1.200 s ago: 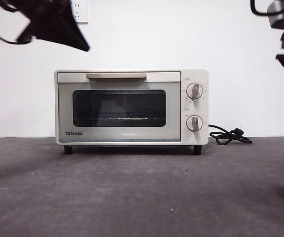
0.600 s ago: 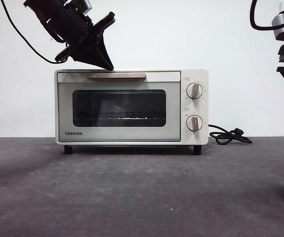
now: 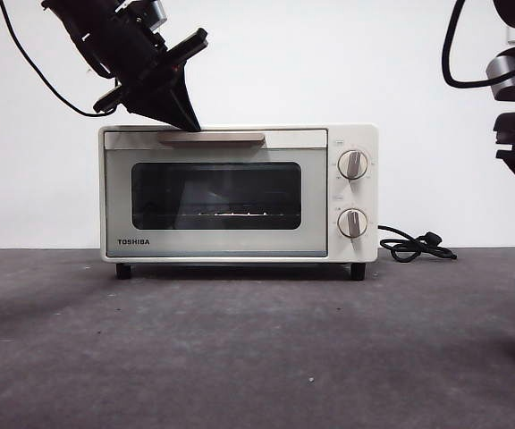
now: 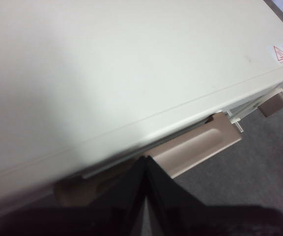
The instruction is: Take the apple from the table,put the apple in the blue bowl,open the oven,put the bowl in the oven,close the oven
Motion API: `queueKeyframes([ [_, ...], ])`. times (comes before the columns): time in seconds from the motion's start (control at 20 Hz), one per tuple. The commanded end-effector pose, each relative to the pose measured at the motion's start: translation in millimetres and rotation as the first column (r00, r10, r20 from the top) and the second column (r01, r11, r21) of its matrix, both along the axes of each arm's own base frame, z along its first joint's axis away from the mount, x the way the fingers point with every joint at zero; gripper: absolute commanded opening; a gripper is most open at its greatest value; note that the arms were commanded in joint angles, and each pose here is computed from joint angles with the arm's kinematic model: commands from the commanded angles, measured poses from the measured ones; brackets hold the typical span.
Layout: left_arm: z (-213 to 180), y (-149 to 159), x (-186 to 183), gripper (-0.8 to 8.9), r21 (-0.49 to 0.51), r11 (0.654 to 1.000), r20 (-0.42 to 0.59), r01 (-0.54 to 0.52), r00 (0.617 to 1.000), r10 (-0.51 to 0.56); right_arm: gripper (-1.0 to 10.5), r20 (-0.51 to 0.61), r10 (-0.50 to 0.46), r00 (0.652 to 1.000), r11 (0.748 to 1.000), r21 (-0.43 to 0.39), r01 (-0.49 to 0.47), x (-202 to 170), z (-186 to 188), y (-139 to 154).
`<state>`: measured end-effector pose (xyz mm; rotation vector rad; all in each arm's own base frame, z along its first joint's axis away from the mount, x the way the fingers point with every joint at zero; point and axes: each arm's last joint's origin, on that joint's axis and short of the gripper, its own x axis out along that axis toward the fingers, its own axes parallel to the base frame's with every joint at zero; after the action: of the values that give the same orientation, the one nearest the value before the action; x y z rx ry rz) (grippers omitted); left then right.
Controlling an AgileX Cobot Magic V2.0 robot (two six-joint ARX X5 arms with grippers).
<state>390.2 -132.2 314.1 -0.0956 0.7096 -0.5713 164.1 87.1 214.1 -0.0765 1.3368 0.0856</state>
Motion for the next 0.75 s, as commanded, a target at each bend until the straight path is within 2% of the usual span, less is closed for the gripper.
queueKeyframes([
  [0.05, -12.2, -1.6, 2.0, -0.05, 0.034, 0.999, -0.043, 0.006, 0.999, -0.005, 4.1, -0.005, -0.016, 1.0, 1.0, -0.003, 0.016, -0.5, -2.1, -0.3],
  [0.15, -16.5, -1.6, 1.9, -0.06, 0.043, 0.999, -0.071, 0.008, 0.997, -0.005, 5.6, -0.009, -0.016, 1.0, 1.0, -0.005, 0.015, -0.9, -2.1, -0.5],
  [0.2, -19.9, -1.8, 1.8, -0.05, 0.049, 0.999, -0.093, 0.009, 0.996, -0.004, 5.8, -0.008, -0.015, 1.0, 1.0, -0.004, 0.015, -0.8, -1.9, -0.4],
  [0.45, -42.5, -7.6, -0.7, -0.06, 0.095, 0.995, -0.227, 0.038, 0.974, -0.015, 5.8, 0.006, -0.014, 1.0, 1.0, 0.004, 0.014, -0.6, 13.9, -0.2],
  [0.65, -44.8, -15.2, -7.1, -0.06, 0.12, 0.99, -0.256, 0.078, 0.966, -0.045, 5.8, 0.071, -0.011, 0.997, 0.999, 0.04, 0.009, -2.4, 47.3, -1.0],
  [0.75, -47.1, -17.5, -11.0, -0.06, 0.169, 0.982, -0.273, 0.083, 0.961, -0.034, 5.7, 0.128, -0.011, 0.992, 0.997, 0.072, 0.002, -6.5, 67.9, -3.2],
])
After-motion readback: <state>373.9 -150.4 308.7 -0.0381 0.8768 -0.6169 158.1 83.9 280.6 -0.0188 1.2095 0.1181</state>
